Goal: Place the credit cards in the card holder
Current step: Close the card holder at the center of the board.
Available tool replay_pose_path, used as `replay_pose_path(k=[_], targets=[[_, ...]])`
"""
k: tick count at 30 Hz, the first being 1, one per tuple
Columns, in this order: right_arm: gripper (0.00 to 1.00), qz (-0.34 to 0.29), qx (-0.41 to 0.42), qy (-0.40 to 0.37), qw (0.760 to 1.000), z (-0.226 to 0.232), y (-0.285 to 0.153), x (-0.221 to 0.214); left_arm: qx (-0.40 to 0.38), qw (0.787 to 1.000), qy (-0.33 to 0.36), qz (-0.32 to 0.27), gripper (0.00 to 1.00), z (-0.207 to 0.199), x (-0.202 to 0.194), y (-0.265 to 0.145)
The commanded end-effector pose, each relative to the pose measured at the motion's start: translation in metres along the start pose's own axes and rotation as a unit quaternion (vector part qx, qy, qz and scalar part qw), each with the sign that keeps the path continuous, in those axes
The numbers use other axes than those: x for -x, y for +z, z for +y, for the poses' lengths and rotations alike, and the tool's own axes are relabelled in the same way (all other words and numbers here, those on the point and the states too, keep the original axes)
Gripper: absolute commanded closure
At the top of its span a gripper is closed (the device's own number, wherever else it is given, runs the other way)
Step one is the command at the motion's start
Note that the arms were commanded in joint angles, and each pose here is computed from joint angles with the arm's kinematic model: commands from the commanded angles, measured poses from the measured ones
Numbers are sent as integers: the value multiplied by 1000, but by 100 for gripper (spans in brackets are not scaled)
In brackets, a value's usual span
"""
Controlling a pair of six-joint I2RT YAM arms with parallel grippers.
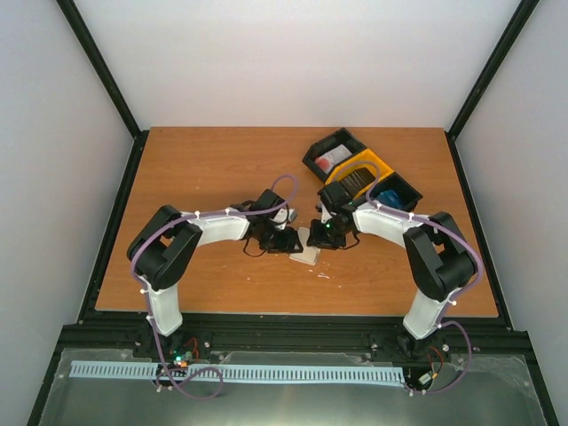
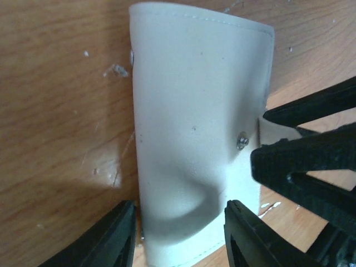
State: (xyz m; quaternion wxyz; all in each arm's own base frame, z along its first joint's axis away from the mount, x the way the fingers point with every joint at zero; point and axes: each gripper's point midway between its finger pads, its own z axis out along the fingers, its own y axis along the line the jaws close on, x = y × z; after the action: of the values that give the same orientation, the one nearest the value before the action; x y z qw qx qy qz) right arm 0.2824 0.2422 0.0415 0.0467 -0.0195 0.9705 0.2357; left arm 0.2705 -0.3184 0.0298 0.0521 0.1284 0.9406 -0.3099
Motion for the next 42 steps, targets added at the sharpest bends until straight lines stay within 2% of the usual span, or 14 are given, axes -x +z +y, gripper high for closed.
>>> replay_pose_path(k=[1, 5, 11, 14, 15, 16, 19, 23, 33, 38, 42], targets=[[68, 22, -27, 9, 999, 0, 4, -8, -14, 999, -50, 5, 57, 2, -10, 3], [63, -11, -30, 11, 999, 6, -11, 1, 8, 997, -79, -16, 59, 12, -11, -1], [60, -98, -46, 18, 994, 8, -48, 21, 13, 997, -65, -47, 58, 13, -2, -6], [61, -142, -57, 25, 988, 5, -66, 28, 18, 997, -56, -58, 53, 13, 3, -8], [63, -176, -57, 39, 982, -3, -76, 25, 37, 995, -46, -82, 48, 18, 12, -12], [63, -185, -49, 44, 981, -4, -76, 24, 45, 994, -43, -90, 47, 21, 16, -13], [66, -183, -17, 56, 981, -5, -65, 13, 59, 994, -35, -89, 46, 26, 21, -7], [69, -173, 12, 39, 984, 1, -54, 9, 56, 993, -36, -93, 50, 29, 22, 1], [72, -142, 36, 6, 989, 1, -28, -1, 32, 996, -50, -69, 53, 37, 6, 22], [72, -128, 47, -8, 991, 5, -19, -2, 20, 996, -64, -55, 60, 37, -6, 23], [77, -117, 39, -15, 992, 2, -14, -4, 16, 996, -76, -45, 65, 37, -13, 23]])
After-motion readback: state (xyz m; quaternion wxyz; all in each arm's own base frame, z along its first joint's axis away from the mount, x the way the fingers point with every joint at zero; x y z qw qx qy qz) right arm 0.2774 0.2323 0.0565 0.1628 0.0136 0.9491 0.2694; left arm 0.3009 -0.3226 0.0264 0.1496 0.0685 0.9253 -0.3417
